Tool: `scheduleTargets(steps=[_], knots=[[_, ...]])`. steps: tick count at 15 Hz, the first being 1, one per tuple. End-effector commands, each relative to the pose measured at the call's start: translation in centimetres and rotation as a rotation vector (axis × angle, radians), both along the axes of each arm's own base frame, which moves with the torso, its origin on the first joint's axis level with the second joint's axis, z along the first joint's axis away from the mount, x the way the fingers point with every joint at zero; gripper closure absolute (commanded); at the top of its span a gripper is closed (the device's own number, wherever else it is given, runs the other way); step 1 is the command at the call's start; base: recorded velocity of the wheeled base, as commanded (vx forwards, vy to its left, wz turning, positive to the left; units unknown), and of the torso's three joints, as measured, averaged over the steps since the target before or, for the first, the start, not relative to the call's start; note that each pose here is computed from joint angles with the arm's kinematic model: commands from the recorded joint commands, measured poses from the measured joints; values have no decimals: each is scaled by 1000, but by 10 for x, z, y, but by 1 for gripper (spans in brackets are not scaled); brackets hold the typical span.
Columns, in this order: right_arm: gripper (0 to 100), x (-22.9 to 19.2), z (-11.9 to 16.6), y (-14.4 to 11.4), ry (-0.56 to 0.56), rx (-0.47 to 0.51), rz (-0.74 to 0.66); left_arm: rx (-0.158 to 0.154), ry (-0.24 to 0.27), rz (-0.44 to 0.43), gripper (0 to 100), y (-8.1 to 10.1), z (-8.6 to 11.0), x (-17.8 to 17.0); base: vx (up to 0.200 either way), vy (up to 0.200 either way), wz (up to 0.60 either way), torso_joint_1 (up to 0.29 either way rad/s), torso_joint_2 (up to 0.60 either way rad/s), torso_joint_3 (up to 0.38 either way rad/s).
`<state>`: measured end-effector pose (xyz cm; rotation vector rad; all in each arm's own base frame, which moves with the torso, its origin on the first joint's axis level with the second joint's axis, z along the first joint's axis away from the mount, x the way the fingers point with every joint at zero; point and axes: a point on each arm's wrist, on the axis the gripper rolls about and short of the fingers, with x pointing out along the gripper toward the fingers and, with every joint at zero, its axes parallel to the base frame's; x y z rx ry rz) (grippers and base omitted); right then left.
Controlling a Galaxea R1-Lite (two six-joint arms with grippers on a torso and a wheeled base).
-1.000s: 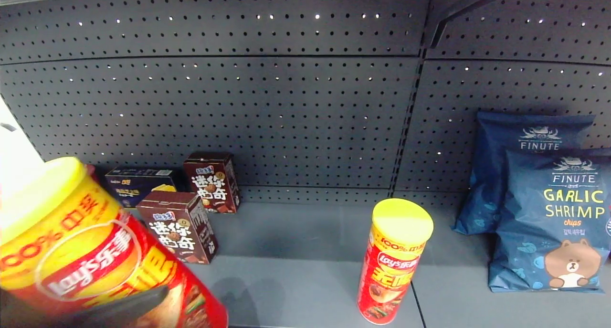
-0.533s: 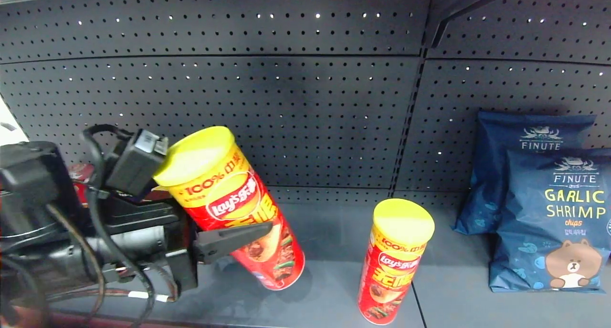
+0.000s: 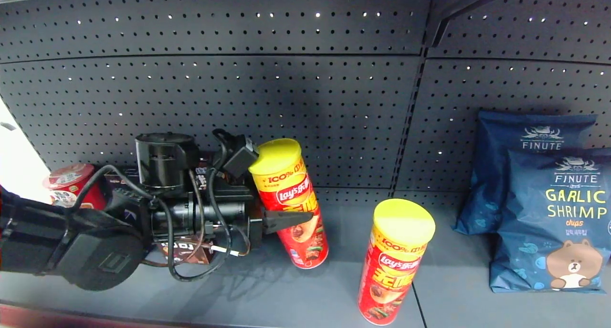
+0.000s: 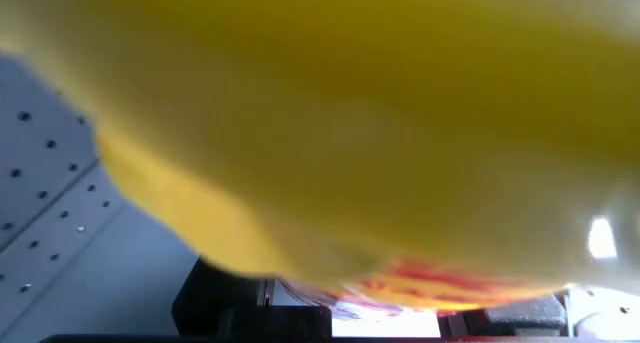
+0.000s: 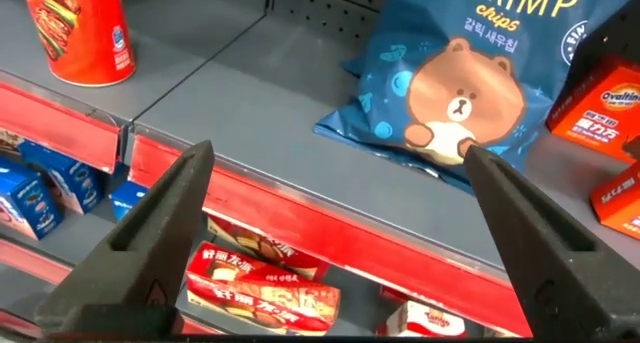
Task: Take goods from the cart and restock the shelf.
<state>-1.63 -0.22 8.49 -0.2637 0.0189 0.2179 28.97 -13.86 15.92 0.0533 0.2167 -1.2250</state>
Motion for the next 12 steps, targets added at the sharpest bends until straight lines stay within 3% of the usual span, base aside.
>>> scheduleTargets(steps=[1,5,10,12], knots=[[0,0,0,0,2,0,0,10,6,-4,100,-5,4,12,0,0,0,0,0,0],[0,0,0,0,2,-1,2,82,-18,-53,100,-19,8,25,0,0,0,0,0,0],[0,0,0,0,2,-1,0,103,-14,-113,100,-52,22,49,0,0,0,0,0,0],[0,0,0,0,2,-1,0,129,6,-132,100,-64,20,61,0,0,0,0,0,0]])
